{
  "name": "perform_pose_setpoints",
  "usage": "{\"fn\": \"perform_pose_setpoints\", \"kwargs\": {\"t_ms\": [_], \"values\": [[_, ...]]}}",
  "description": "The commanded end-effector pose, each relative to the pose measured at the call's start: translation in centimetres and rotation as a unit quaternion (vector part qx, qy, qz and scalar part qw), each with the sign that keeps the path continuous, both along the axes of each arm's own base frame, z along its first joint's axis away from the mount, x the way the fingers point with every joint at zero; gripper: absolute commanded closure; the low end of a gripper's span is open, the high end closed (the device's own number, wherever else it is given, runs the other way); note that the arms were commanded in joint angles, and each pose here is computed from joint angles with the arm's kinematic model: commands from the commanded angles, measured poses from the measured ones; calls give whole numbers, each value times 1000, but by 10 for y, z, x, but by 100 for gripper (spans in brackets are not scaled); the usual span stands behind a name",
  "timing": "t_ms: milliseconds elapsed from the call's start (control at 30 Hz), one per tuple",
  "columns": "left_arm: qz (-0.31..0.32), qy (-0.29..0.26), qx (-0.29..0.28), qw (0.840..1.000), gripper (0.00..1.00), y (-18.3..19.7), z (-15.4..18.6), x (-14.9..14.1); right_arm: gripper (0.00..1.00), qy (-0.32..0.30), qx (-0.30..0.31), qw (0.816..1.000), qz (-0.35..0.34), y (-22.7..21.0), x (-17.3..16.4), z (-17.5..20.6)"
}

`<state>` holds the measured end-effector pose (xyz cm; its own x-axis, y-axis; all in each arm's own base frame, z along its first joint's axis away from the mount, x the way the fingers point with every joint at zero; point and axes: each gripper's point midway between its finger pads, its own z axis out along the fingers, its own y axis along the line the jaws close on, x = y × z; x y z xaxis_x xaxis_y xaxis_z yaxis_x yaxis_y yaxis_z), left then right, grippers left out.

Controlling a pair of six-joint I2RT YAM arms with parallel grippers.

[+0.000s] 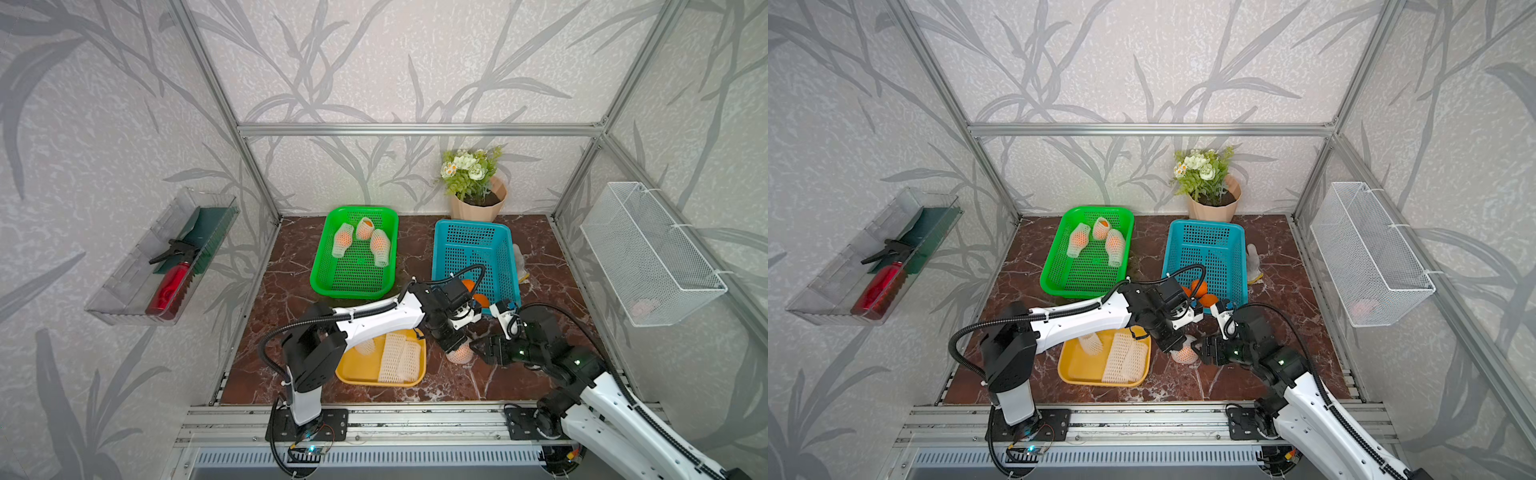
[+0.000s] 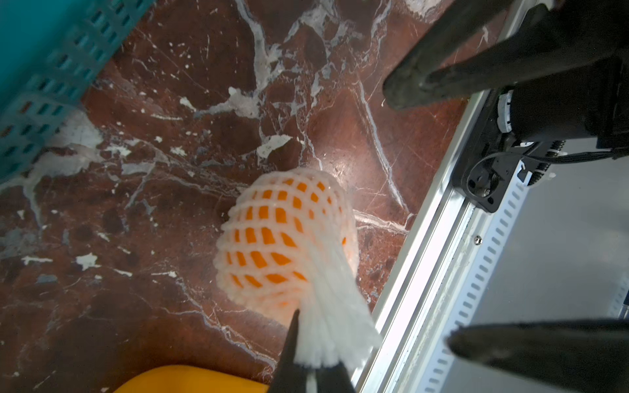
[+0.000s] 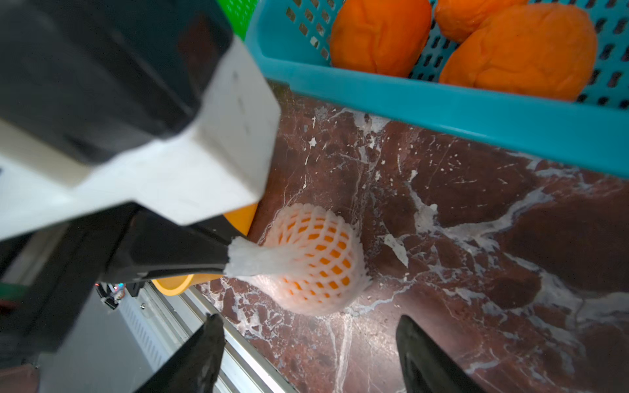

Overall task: Remove foam nets from oranges
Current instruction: Remove the foam net from the orange.

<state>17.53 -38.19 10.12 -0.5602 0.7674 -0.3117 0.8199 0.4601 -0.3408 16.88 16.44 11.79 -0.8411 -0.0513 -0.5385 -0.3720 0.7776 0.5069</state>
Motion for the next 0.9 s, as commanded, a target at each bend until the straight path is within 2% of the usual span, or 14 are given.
{"fn": "perform_pose_setpoints", "kwargs": {"t_ms": [0, 367, 567, 800, 867], "values": [[-16, 5, 17, 1000, 100, 8, 5, 4, 21, -52, -13, 998, 31, 6, 8, 1], [-33, 39, 11, 999, 100, -2, 6, 7, 23, -85, -15, 995, 56, 24, 19, -10], [-37, 57, 7, 998, 100, -4, 6, 3, 31, -98, -23, 993, 61, 22, 20, -12], [-41, 66, 9, 997, 100, -1, 11, 3, 46, -115, -9, 991, 68, 22, 14, -10], [-42, 68, 10, 997, 100, 0, 11, 3, 47, -110, -8, 991, 72, 21, 11, -13]]}}
